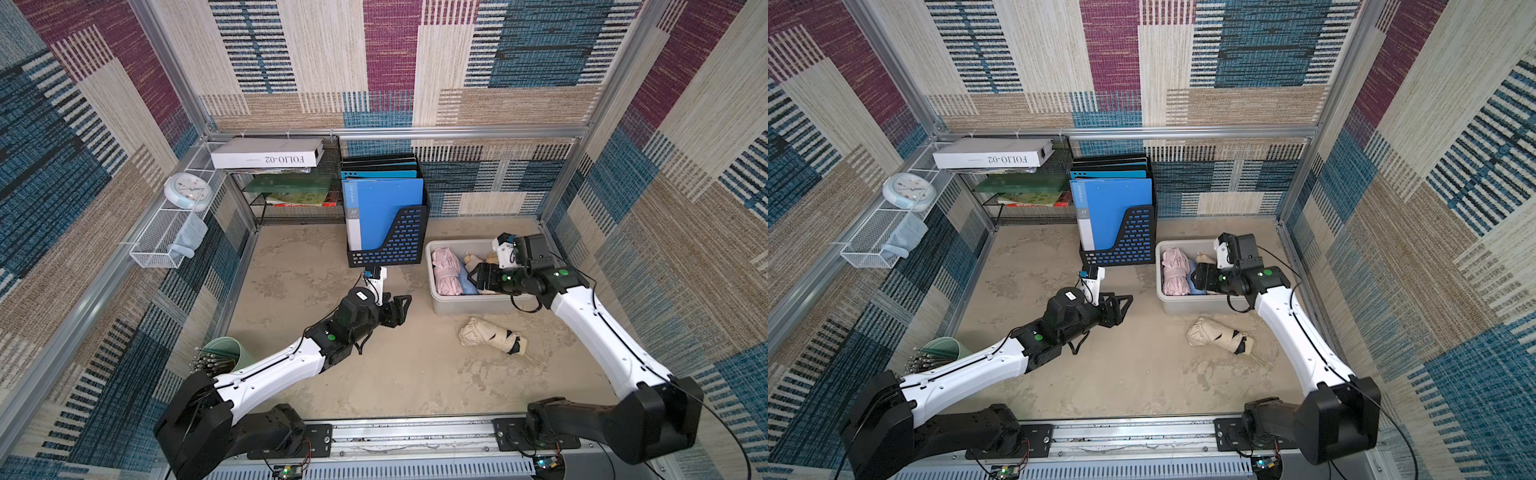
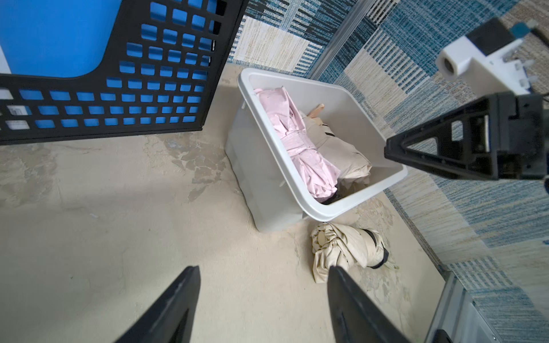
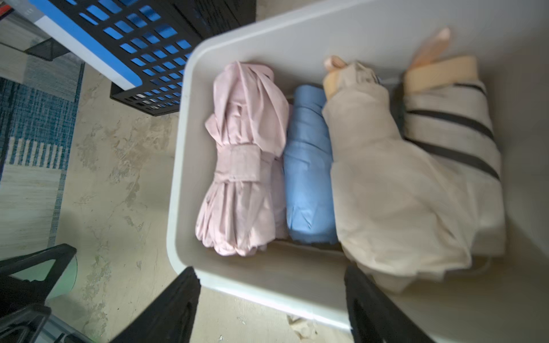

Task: Put the umbrella into the storage box
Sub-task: Pick up the umbrella from the center of the board.

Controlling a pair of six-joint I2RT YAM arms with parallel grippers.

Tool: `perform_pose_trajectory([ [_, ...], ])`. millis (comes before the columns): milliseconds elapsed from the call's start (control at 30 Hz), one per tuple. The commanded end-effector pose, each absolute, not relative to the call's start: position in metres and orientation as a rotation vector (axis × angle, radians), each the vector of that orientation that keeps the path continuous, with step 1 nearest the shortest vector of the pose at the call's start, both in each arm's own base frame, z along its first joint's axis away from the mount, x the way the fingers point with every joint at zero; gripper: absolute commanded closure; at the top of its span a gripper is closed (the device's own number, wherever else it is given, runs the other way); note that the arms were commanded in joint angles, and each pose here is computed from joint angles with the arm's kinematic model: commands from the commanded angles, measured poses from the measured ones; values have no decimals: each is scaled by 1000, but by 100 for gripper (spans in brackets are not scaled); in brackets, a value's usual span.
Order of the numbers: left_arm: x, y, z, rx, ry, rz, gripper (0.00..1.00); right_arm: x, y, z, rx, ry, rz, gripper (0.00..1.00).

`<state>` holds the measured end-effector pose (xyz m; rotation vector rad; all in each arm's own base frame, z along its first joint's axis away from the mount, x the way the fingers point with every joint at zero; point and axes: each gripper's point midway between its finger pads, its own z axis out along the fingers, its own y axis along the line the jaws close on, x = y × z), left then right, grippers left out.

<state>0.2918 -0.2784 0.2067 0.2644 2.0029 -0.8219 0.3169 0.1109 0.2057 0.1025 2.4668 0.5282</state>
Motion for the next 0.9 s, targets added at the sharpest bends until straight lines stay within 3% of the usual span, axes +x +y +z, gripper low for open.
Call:
perform_pose_trajectory([
  [0,274,-305,230,517,1881,-838,29,299,84,201,376,2421,458,20],
  [400,189,-409,216,1323,1615,-608,29,249,49,179,704,2357,418,25],
  [667,164,-471,173,1723,1392,-340,31,246,31,254,606,2122,380,25],
  [867,171,-509,154,1807,1303,-214,31,230,11,312,601,1956,334,25],
])
